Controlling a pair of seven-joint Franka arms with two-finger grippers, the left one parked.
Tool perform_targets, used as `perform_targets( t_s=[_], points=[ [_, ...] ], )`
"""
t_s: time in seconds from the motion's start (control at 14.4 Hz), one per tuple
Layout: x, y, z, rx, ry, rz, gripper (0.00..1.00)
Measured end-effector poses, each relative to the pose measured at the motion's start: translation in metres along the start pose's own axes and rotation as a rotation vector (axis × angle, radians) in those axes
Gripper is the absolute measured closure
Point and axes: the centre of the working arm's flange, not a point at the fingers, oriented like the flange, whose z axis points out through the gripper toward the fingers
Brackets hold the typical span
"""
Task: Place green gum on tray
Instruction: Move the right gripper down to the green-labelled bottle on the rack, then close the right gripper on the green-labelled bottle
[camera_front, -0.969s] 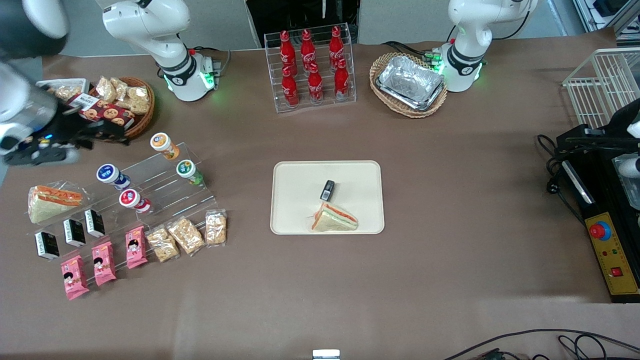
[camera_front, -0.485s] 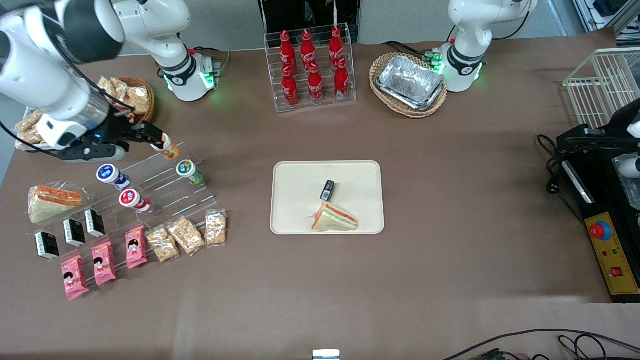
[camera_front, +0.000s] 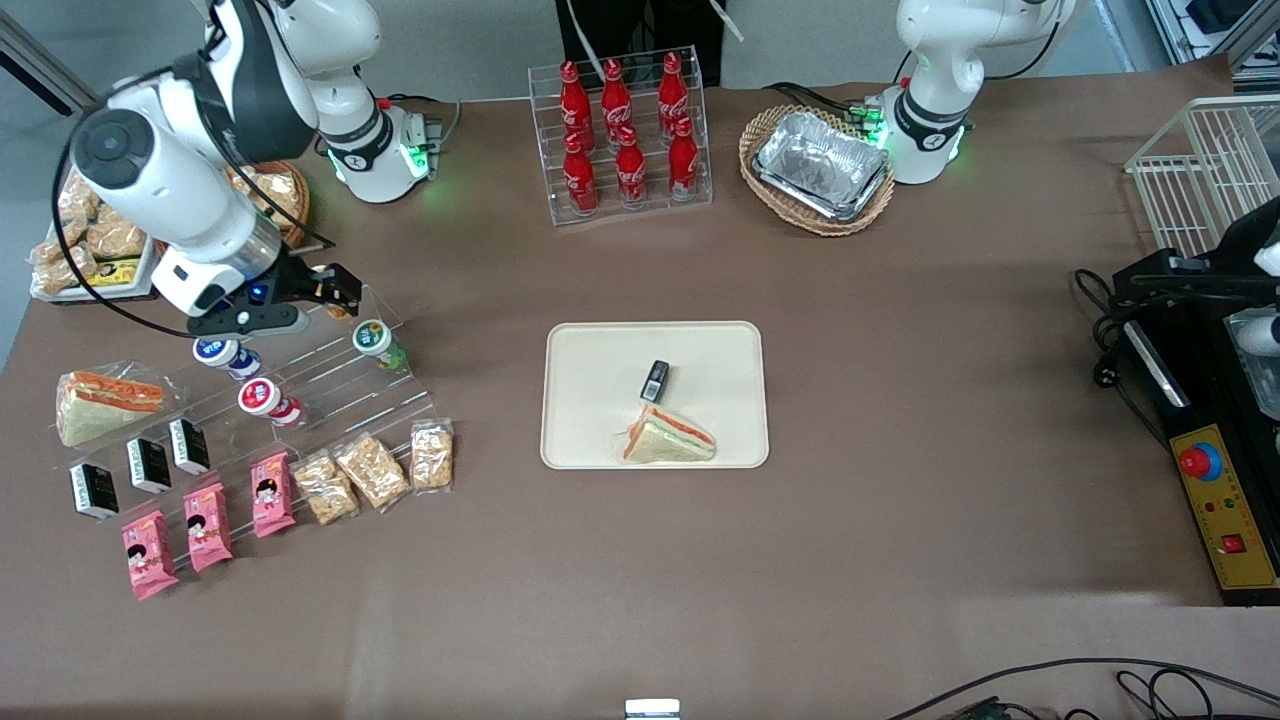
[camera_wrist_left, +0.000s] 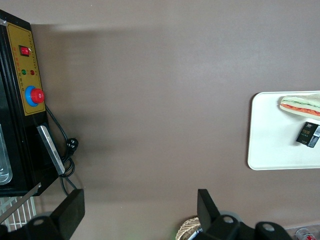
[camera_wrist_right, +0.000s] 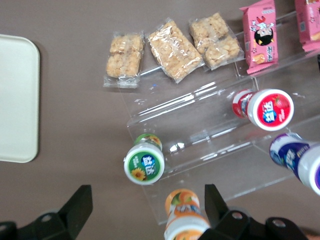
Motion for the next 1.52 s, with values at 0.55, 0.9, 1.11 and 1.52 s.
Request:
perform_targets(
  t_s=[0.55,0.9,1.11,1.52],
  points=[
    [-0.004,-0.01,0.081,-0.002,0.055,-0.075,0.0],
    [-0.022,-0.012,0.127,-0.002,0.059,-0.089,0.0],
    [-0.025,-0.016,0.131,-0.003,0.052,-0.098,0.0],
    [-0.025,-0.016,0.13,-0.003,0.054,-0.118,0.4]
  ],
)
